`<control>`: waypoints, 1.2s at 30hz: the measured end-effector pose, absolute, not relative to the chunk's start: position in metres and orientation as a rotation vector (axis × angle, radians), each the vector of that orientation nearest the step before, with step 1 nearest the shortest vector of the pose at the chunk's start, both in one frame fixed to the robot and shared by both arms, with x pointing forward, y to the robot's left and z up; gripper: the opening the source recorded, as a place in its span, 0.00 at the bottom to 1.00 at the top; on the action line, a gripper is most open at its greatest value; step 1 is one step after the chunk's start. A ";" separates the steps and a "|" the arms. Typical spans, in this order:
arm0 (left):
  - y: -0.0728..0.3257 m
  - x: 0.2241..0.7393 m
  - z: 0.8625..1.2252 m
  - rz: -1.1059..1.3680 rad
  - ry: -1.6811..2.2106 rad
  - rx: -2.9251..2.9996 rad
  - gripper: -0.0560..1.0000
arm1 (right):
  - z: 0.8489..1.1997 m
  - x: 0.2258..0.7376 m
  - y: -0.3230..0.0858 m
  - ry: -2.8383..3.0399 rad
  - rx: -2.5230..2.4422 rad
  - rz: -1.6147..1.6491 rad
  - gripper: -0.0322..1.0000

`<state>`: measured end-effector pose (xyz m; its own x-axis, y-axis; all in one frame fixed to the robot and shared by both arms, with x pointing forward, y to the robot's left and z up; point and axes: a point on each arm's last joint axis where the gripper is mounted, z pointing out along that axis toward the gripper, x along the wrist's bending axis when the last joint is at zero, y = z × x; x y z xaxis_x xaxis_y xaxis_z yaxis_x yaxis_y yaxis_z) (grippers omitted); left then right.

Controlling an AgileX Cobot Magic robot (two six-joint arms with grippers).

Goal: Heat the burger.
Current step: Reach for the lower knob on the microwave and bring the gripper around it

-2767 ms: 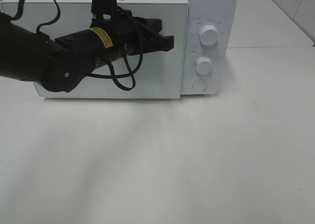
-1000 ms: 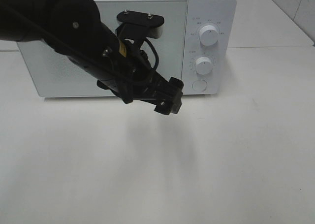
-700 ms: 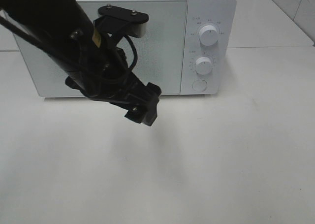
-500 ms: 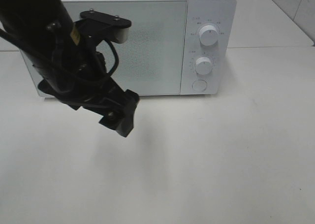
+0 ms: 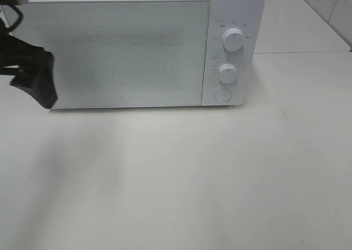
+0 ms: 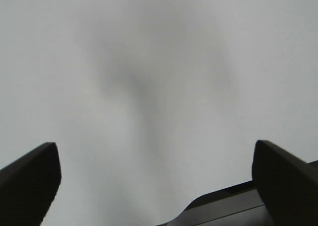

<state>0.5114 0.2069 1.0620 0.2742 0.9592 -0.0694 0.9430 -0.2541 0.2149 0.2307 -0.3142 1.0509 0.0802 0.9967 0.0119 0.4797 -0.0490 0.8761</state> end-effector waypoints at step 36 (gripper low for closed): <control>0.292 0.337 1.048 0.267 1.955 2.063 0.99 | 1.051 0.231 -0.314 1.492 1.628 0.895 0.77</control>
<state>0.3371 0.2922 1.0476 0.0642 0.9960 -0.0614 0.9430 -0.0404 0.3304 0.2307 -0.3142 1.0509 0.0802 0.9967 0.0119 0.4797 -0.0490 0.8761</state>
